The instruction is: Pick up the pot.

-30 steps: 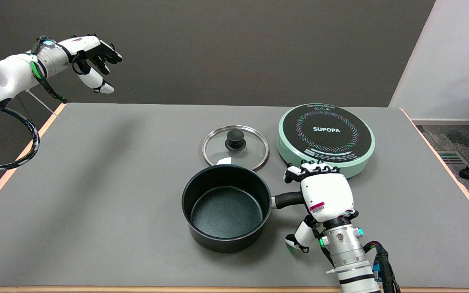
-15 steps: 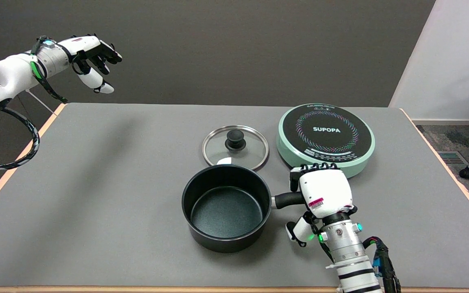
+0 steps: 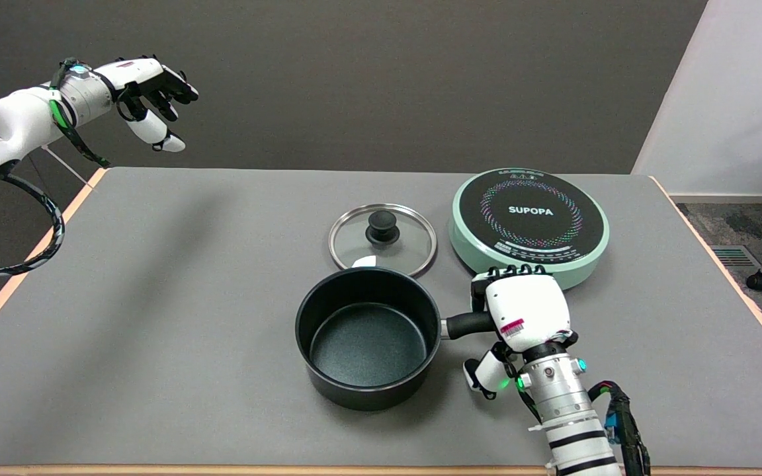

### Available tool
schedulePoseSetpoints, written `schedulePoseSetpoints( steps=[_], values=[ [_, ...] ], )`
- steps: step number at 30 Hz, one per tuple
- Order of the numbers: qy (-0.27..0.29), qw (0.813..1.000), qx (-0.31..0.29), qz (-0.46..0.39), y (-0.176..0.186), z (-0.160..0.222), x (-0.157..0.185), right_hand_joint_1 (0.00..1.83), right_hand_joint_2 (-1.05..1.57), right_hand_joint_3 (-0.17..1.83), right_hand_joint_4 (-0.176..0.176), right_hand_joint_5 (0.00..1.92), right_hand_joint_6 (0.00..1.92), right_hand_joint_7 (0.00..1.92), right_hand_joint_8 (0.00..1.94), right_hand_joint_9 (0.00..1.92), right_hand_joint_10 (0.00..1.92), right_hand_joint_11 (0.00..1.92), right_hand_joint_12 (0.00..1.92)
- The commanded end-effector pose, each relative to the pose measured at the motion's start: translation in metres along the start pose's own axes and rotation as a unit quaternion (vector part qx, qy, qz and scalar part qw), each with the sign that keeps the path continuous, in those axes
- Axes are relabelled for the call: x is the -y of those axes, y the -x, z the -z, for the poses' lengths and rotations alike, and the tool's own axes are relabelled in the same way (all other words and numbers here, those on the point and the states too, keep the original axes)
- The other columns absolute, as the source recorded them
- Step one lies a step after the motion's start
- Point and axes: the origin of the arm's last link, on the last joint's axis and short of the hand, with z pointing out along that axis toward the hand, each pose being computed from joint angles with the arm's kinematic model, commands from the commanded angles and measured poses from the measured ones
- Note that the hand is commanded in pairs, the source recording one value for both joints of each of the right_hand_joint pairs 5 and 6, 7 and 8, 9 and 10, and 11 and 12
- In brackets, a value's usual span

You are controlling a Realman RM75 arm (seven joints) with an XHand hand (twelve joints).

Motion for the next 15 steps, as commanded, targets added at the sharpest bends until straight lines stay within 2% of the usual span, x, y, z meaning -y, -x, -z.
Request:
schedulePoseSetpoints(
  steps=[1,11,15],
  values=[
    [0.014,0.999,0.03,-0.003,0.009,-0.002,-0.007,1.18,-0.48,1.48,-0.015,1.16,1.16,1.16,1.16,1.16,1.16,1.16,1.16],
    [0.051,0.996,0.07,-0.015,0.021,0.008,-0.015,1.15,-0.25,1.28,-0.07,1.38,1.38,1.38,1.38,1.38,1.38,1.38,1.38],
    [0.053,0.996,0.072,-0.016,0.022,0.009,-0.015,1.16,-0.09,1.09,-0.094,1.49,1.49,1.49,1.49,1.49,1.49,1.49,1.49]
  ],
)
